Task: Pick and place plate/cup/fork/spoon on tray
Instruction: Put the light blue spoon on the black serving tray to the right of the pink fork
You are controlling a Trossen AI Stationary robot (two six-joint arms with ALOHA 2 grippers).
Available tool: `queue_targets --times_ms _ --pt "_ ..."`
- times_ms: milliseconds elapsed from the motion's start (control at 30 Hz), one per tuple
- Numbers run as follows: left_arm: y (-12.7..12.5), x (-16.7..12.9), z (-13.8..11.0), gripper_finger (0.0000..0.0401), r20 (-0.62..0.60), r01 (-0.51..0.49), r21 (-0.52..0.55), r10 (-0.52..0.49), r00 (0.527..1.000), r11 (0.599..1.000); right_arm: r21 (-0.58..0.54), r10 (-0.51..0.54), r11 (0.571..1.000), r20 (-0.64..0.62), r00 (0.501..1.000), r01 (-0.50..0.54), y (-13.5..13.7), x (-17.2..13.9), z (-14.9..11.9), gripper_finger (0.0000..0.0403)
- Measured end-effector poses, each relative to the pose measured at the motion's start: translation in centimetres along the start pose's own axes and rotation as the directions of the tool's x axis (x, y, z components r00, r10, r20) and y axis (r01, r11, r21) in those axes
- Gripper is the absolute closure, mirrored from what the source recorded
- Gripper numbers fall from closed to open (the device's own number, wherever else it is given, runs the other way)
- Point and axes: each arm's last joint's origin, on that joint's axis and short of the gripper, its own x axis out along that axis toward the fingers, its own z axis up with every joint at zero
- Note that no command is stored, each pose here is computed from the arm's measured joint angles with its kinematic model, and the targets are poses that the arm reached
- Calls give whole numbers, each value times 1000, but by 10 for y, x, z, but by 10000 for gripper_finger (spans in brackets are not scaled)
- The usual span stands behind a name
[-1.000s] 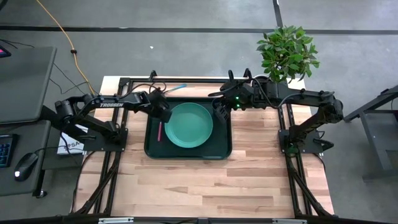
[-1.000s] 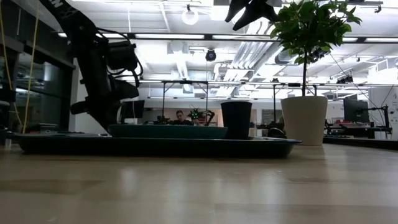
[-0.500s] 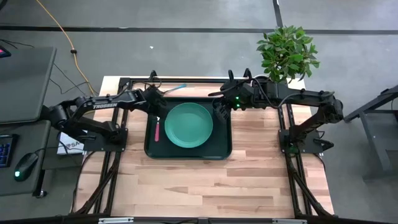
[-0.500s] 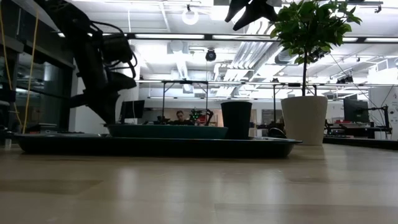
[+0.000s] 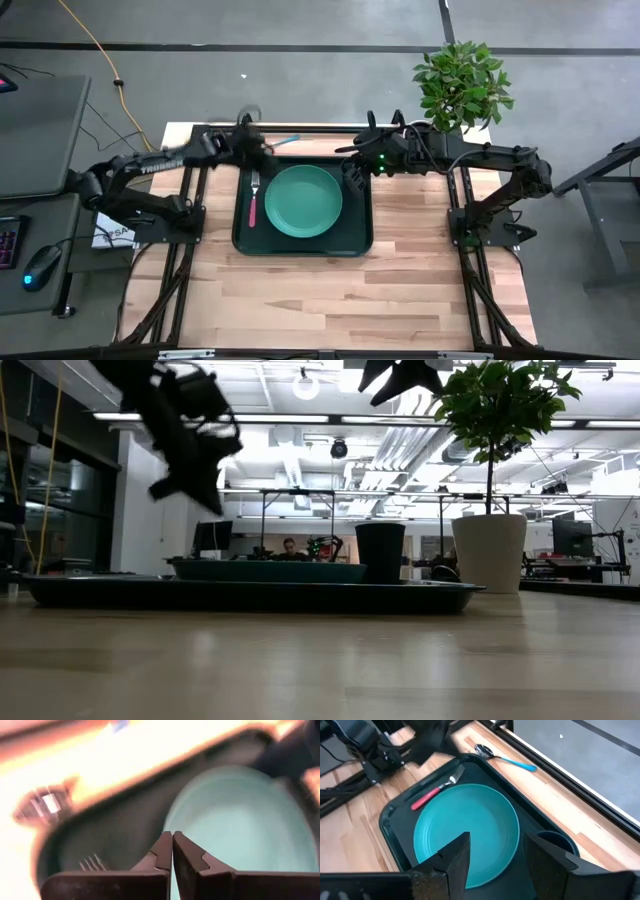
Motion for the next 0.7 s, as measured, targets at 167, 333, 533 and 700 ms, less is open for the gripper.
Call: queue_targets --times_ms 167,333,533,700 --pt "7 -23 68 401 83 -72 87 65 994 994 5 8 1000 14 1000 -8 1 0 1 230" --pt "18 0 108 401 -49 -199 221 215 975 955 32 8 999 14 1000 -8 1 0 1 230" --pt "37 56 117 374 -206 -226 253 280 938 941 82 7 997 14 1000 -9 1 0 1 230" --pt "48 95 108 322 -313 -209 302 304 900 930 124 7 992 14 1000 -9 1 0 1 230"
